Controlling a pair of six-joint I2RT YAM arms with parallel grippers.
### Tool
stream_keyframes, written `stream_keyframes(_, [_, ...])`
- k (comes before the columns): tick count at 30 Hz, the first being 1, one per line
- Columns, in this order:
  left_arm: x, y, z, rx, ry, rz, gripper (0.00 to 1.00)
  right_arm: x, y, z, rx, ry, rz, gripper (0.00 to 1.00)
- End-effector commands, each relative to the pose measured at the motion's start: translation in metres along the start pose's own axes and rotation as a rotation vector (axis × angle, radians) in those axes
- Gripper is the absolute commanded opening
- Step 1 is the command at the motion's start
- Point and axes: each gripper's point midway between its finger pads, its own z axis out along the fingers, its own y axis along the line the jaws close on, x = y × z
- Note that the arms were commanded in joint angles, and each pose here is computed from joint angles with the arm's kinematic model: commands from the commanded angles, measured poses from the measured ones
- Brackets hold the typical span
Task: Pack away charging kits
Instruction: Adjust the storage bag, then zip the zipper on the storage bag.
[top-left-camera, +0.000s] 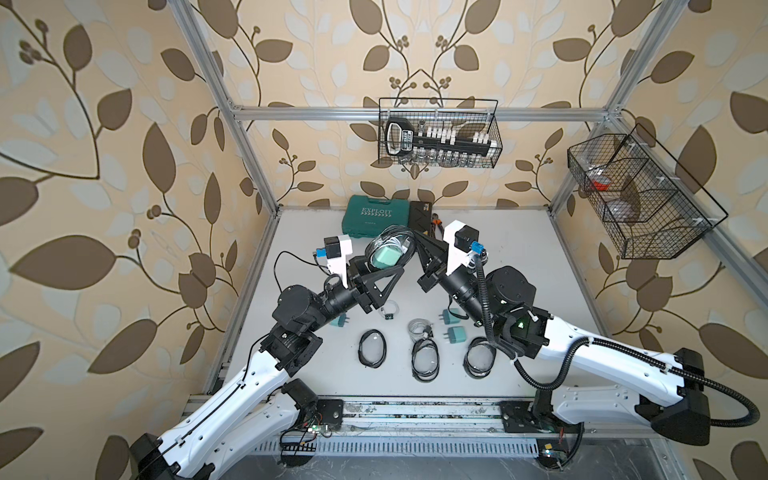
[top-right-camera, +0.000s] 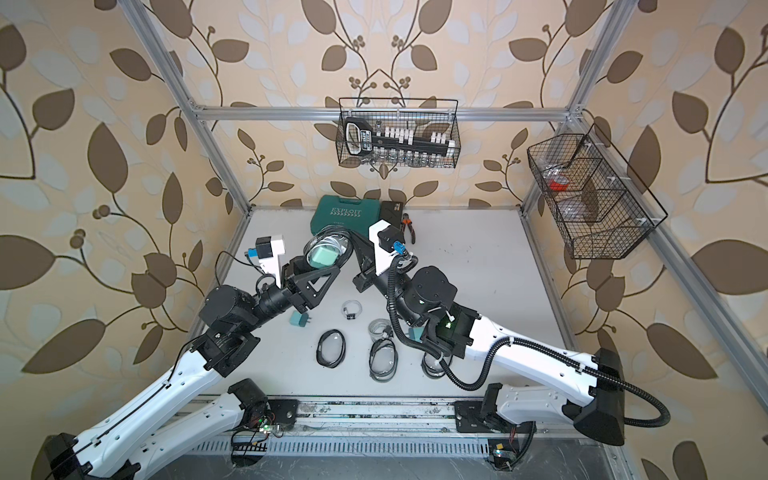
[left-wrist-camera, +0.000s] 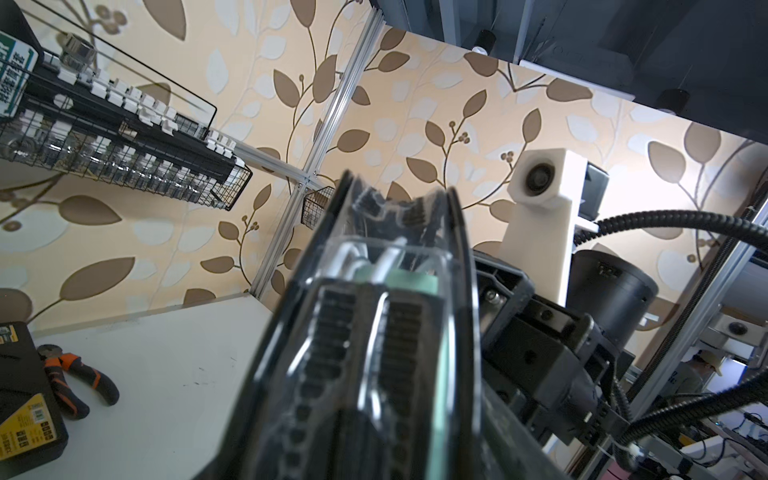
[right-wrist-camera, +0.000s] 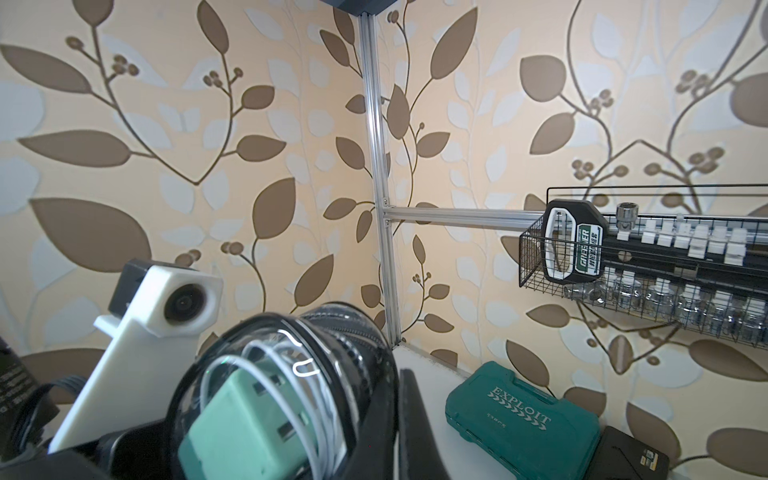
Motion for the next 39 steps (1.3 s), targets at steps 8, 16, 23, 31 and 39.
stream_keyframes(8, [-0.03,-0.012,-0.002,0.017,-0.122,0.006,0.6,-0.004,0.005,0.001,-0.021,-0.044,0.109,0.0])
stream_keyframes(16, [-0.043,-0.014,0.002,0.003,-0.142,0.013,0.31,0.002,0.01,0.003,-0.042,-0.021,0.114,0.0])
stream_keyframes(23, [-0.033,-0.015,0.011,-0.043,0.013,-0.006,0.0,0.016,-0.005,0.014,-0.02,0.084,-0.063,0.0])
stream_keyframes(31, [0.004,-0.006,0.002,-0.127,0.259,-0.033,0.0,0.022,-0.044,0.016,-0.129,0.166,-0.315,0.0])
stream_keyframes(39, [0.049,0.009,-0.01,-0.188,0.493,-0.082,0.0,0.027,-0.063,0.025,-0.193,0.191,-0.543,0.0])
